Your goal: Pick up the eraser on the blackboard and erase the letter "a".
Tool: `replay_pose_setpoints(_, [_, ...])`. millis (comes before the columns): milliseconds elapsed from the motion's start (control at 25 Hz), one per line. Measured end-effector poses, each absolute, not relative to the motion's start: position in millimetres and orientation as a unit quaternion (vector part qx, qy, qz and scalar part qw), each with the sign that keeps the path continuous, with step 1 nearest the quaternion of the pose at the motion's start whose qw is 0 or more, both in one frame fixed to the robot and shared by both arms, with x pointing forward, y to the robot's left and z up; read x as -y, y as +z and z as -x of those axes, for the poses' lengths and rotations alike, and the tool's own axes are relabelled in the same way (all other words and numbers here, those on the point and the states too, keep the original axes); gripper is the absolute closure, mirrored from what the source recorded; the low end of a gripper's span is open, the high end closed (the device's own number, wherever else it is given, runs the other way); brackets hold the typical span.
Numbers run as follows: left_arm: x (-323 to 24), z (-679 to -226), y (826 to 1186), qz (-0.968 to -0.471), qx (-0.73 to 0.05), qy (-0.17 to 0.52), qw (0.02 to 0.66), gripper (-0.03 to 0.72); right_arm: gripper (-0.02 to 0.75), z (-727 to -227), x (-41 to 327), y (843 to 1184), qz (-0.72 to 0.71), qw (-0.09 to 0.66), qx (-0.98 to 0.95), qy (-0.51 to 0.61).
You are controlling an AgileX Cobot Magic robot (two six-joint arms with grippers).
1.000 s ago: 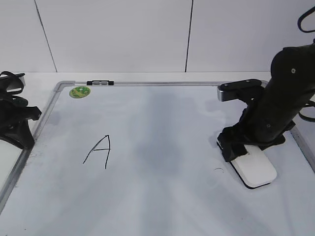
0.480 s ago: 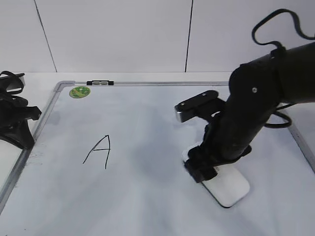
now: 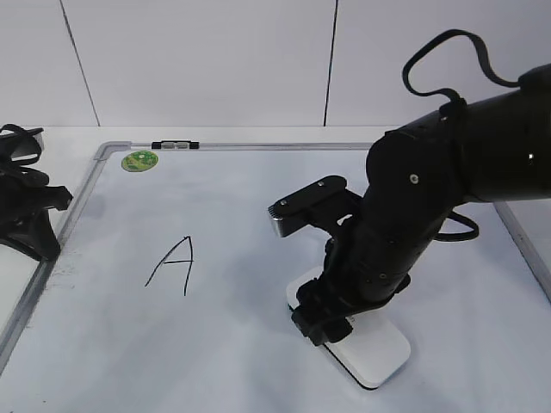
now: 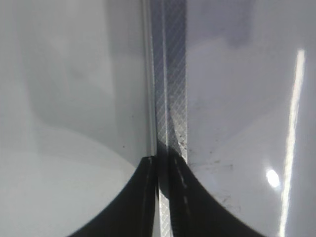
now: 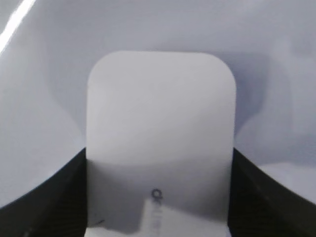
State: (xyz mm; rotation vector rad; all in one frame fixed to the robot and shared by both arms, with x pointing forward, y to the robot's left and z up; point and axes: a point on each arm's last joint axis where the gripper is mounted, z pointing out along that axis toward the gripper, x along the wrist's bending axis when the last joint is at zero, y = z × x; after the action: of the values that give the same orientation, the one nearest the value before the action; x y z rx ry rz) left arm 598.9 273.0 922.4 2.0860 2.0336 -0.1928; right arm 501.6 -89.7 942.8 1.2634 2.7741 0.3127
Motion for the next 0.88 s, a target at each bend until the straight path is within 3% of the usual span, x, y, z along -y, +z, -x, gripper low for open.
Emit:
replay_pose_setpoints(520, [-273.0, -598.9, 922.4, -0.71, -0.692, -0.066, 0.111, 0.637, 0.172, -551.6, 171.4, 942.4, -0.528, 0.068, -0.841, 0.094])
replay_pose_setpoints(720, [-273.0, -598.9, 922.4, -0.71, -0.692, -0.066, 0.111, 0.638, 0.172, -551.3, 179.5, 949.5, -0.537, 0.072, -0.835, 0.095])
replay_pose_setpoints(880, [-272.9, -598.7, 922.4, -0.71, -0.692, -0.066, 0.11, 0.638, 0.172, -544.3, 183.0, 973.8, -0.536, 0.088, -0.832, 0.116])
